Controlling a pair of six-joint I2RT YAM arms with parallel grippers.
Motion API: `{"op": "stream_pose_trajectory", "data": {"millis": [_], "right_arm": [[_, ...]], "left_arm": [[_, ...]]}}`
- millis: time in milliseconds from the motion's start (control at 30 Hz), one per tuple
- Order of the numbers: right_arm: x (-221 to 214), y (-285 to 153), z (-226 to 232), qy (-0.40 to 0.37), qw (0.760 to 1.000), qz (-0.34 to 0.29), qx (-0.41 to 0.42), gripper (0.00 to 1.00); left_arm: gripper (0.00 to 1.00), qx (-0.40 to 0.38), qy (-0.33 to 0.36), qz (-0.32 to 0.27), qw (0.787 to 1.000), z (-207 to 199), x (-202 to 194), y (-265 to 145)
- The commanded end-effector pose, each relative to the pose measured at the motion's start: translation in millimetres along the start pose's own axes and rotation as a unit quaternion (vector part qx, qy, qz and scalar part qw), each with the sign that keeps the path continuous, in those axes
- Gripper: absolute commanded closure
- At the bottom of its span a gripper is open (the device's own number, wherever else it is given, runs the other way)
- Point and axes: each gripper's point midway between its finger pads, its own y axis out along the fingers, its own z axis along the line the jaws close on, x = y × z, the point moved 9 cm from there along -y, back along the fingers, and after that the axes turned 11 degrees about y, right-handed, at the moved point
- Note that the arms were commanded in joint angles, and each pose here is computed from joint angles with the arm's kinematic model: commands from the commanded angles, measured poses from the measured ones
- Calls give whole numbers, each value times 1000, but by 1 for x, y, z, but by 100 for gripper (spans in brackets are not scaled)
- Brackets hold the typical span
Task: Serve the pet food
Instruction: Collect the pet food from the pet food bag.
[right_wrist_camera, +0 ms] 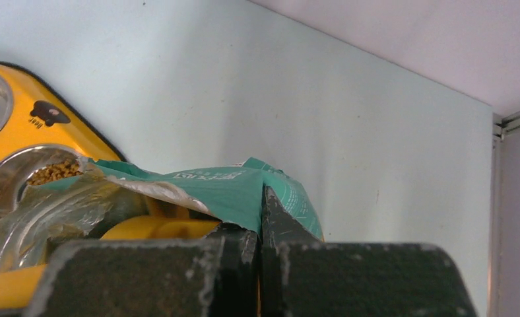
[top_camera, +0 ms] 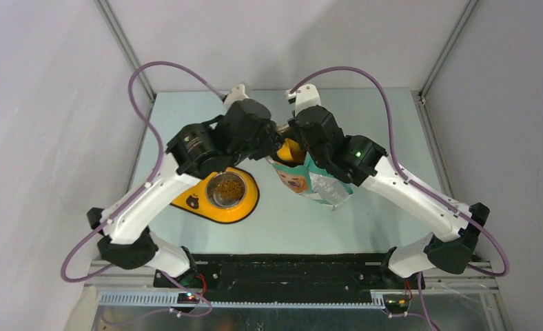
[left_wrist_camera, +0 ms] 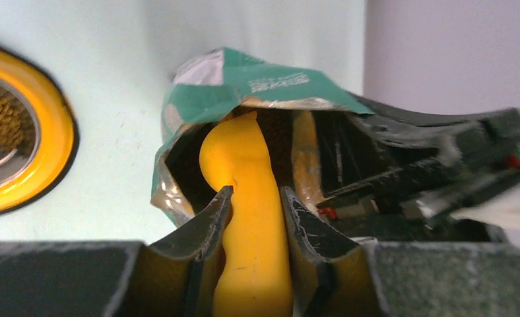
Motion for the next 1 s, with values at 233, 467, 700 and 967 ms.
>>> {"op": "stream_pose_trajectory", "data": {"millis": [233, 467, 700, 967], "right_arm": [[21, -22, -24, 29, 993, -93, -64, 100], [17, -20, -15, 19, 994, -88, -57, 100], [17, -22, -12, 24, 994, -90, -64, 100], [10, -20, -24, 97, 989, -76, -76, 100]], "left_arm": [[100, 229, 96, 36, 968, 43, -26, 12], [100, 249, 131, 68, 957, 53, -40, 12], [100, 246, 142, 85, 955, 53, -67, 49], [100, 125, 108, 113, 980, 49, -94, 114]]}}
